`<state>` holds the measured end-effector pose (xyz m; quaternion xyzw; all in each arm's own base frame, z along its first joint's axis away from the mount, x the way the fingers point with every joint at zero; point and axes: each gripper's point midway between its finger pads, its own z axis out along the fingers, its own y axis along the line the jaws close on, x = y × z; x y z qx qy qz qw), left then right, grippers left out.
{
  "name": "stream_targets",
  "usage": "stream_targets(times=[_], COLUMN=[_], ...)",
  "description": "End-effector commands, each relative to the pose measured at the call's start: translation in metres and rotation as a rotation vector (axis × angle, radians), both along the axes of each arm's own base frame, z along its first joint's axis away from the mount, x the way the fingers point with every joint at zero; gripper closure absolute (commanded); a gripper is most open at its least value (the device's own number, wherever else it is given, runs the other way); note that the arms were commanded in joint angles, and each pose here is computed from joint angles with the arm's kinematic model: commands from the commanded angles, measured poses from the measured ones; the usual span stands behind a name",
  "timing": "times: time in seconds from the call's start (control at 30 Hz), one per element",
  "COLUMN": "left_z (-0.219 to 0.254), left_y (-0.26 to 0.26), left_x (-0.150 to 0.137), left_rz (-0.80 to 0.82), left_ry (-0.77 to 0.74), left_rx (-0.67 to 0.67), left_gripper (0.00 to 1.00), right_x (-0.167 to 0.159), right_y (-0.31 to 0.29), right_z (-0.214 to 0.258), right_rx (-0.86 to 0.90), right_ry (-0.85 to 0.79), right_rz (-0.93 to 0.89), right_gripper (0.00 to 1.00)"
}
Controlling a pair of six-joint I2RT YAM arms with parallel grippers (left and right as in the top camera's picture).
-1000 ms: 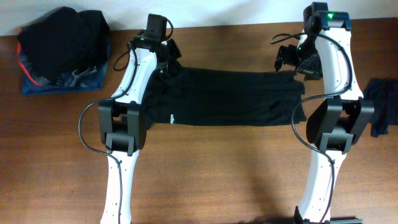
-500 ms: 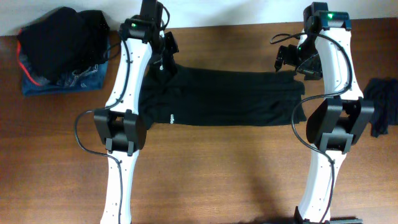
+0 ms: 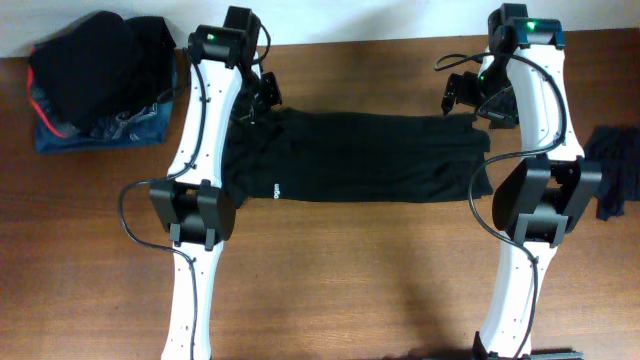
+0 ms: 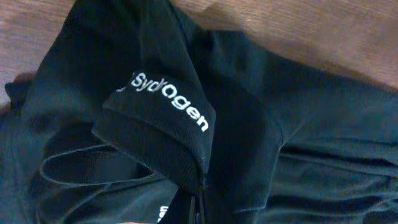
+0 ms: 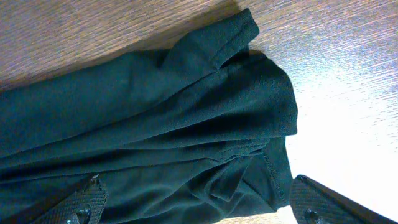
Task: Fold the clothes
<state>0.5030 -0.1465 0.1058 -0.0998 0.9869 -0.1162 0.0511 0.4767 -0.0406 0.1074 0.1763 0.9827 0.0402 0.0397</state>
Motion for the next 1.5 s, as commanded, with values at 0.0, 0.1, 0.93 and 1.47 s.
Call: stream_targets(times=[0.0, 0.1, 0.93, 1.47], left_z=[0.005, 0.008, 0.072, 0.012], left_y=[0.0, 0.0, -0.009, -0.001], left_x=[0.0, 0.003, 0.001, -0.019], left_rz=[-0.042, -0.073, -0.205, -0.247], left_ry=[-0.015, -0.042, -0.214, -0.001], left_rx=[-0.003, -0.002, -0.051, -0.019], left_gripper=[0.99, 0.99, 0.99, 0.99], right_x=[-0.001, -0.001, -0.003, -0.002], right_y=[-0.003, -0.003, -0.002, -0.003], right_z=[0.008, 0.008, 0.007, 0.007], right_rx=[-0.014, -0.014, -0.013, -0.014], right_ry=[-0.014, -0.014, -0.005, -0.01], right_rz=[0.003, 0.003, 0.003, 0.003], right_gripper=[0.01, 0.01, 0.01, 0.01])
